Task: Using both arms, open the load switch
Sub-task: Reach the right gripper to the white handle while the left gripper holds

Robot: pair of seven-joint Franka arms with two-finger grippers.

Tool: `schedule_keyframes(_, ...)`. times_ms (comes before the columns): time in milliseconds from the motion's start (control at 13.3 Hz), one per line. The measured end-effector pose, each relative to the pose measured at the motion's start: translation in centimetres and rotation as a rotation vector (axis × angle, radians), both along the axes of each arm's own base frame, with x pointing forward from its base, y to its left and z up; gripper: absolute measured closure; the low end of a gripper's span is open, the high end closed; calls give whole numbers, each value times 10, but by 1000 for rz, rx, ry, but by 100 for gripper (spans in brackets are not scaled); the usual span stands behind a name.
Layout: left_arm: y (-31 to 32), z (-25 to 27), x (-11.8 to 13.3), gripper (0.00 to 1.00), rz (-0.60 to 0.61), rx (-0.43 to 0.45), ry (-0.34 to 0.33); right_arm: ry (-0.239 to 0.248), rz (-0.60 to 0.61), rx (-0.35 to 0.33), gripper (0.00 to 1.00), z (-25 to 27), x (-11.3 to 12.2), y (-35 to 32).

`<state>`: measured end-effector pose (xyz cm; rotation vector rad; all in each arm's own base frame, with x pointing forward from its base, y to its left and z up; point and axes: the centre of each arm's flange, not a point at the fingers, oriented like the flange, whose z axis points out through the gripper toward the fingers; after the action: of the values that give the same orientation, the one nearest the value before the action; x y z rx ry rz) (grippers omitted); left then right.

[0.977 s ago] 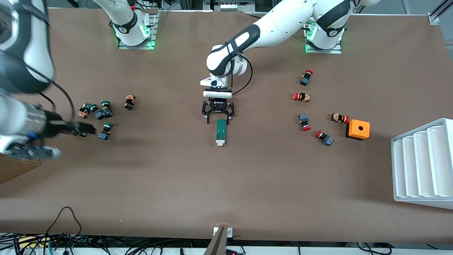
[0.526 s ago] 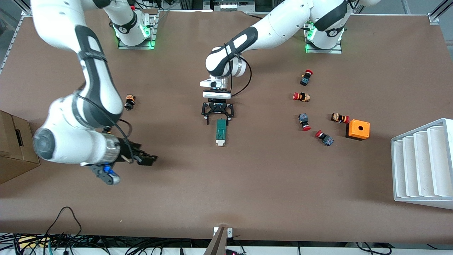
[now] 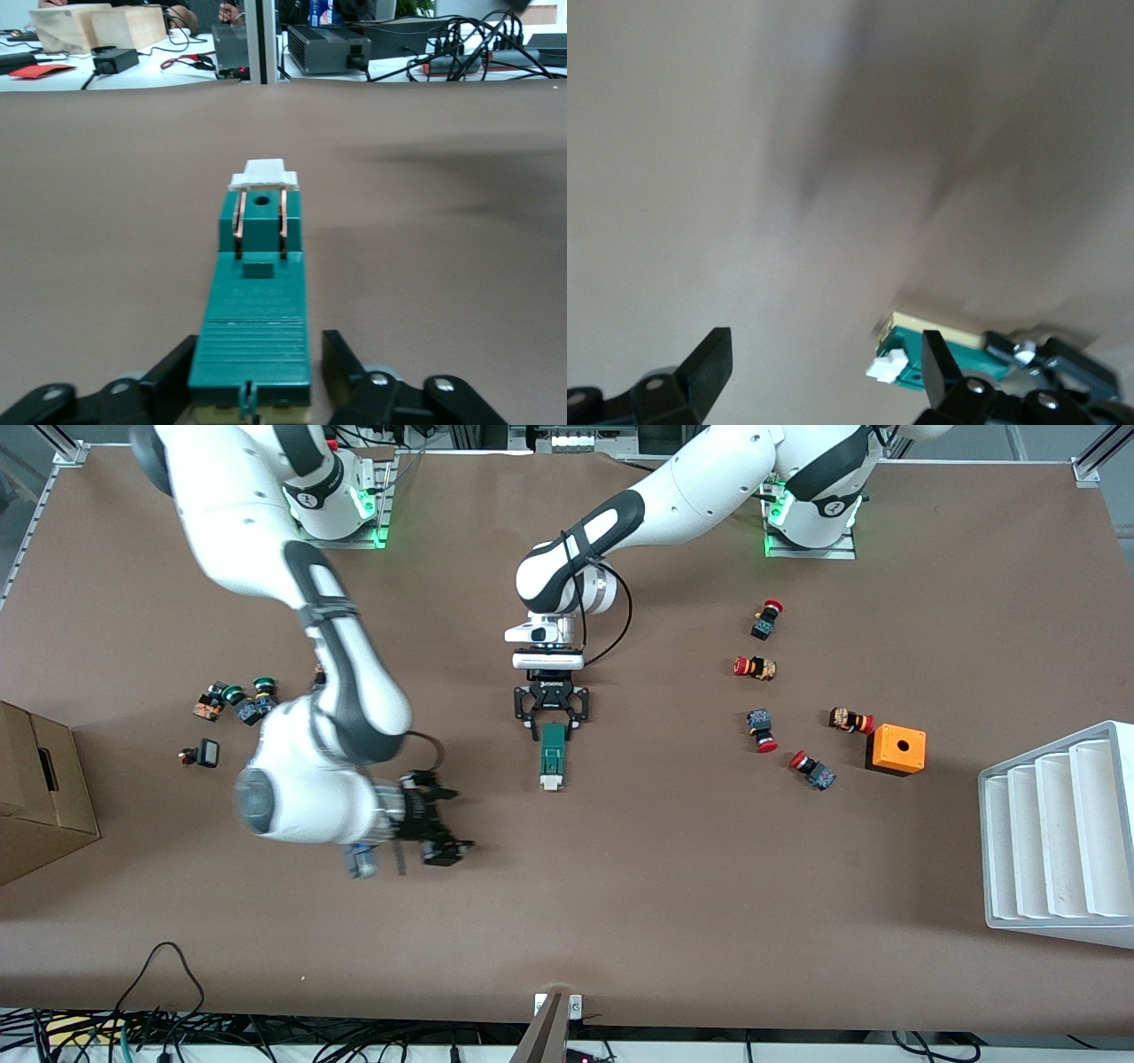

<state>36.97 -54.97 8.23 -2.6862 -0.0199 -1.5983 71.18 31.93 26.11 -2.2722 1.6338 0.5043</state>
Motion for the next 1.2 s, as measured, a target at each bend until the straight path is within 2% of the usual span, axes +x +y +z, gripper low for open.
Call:
schedule_keyframes(226,0,0,-1,46,0,0,0,76,-69,-33,5,-33,-24,55)
schedule_keyframes(376,0,0,-1,46,0,0,0,106,-109,-45,5,-38,-31,69)
schedule_keyframes(1203,0,1,-1,46,0,-1,0,193,-226,-83,6,-58,-44,87)
